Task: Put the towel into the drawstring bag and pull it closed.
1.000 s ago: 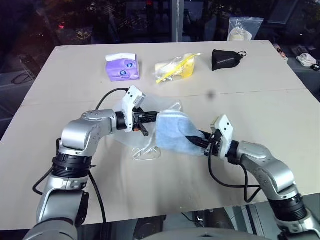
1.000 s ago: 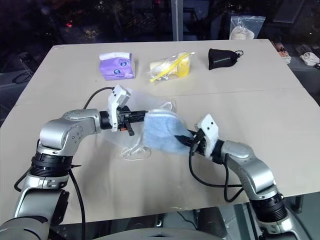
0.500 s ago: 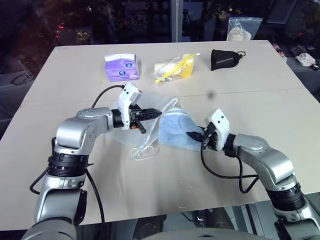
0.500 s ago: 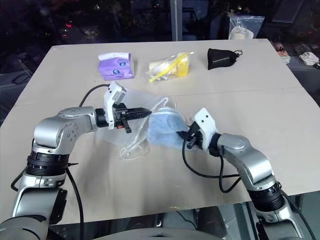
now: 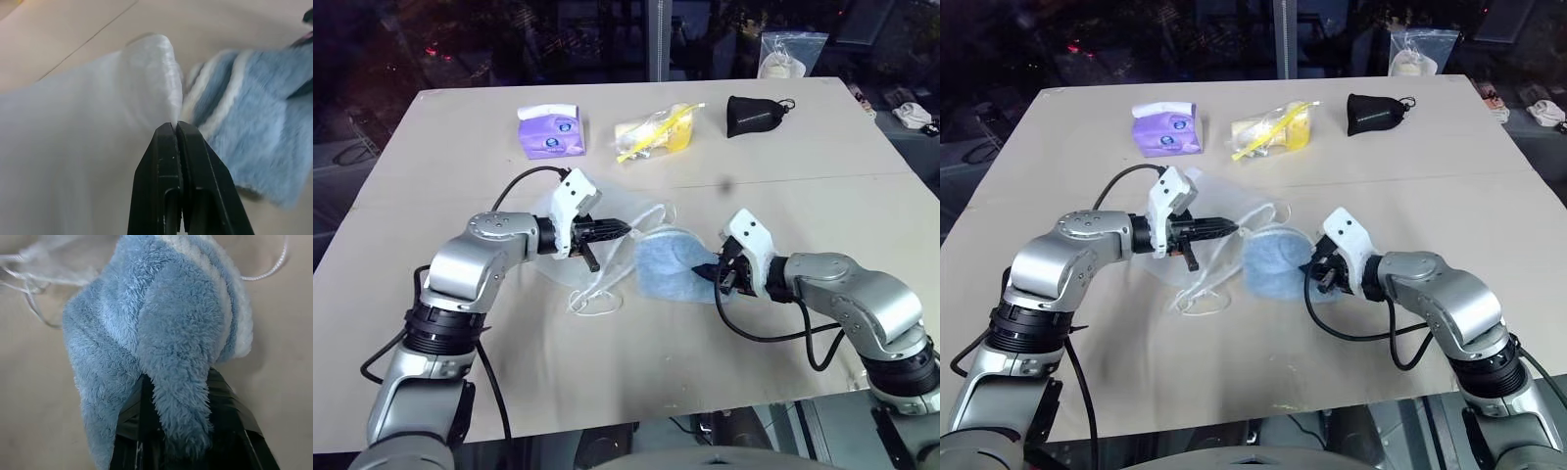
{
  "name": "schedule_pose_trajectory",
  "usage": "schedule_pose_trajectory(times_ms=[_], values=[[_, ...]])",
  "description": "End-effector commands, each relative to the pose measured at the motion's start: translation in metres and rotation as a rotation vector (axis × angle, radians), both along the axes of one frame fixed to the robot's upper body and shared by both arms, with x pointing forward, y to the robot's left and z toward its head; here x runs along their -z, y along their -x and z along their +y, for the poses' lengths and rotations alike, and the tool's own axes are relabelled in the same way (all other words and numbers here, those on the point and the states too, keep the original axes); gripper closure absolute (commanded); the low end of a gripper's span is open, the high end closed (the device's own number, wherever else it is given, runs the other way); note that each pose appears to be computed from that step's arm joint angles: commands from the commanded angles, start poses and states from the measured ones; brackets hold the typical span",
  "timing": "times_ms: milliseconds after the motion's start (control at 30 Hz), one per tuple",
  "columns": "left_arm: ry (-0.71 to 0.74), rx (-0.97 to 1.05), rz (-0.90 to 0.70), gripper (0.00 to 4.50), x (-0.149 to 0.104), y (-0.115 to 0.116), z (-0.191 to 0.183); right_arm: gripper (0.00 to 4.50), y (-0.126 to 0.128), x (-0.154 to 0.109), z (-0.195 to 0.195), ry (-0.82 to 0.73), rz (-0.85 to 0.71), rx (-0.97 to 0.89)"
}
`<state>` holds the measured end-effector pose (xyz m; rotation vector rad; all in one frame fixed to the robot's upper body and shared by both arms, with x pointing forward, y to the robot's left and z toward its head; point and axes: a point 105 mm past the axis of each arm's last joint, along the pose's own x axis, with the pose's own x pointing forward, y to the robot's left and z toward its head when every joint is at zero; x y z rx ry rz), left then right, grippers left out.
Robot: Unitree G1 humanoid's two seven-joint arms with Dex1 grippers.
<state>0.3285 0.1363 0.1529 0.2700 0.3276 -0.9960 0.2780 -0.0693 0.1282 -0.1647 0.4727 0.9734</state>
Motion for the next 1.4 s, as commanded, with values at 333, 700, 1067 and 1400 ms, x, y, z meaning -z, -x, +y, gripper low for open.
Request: schedule_pose_trajectory(times_ms=[333, 700, 1067, 1400], values=[[0.030, 0.085, -0.053, 4.50, -0.012, 0.010, -0.015, 4.30, -0.009, 0.000, 0.025, -0.100, 0.106, 0.059], [0.081, 0.052, 0.013, 4.50, -0.016, 0.019, -0.004, 4.30, -0.031, -0.001, 0.036, -0.319, 0.173, 0.165], [0.099, 0.045, 0.037, 4.50, -0.021, 0.016, -0.002, 4.30, -0.022, -0.027, 0.058, -0.529, 0.235, 0.052], [0.170, 0.065, 0.089, 4.50, -0.024, 0.016, -0.019, 4.30, -0.055, 0.009, 0.099, -0.351, -0.129, 0.063]])
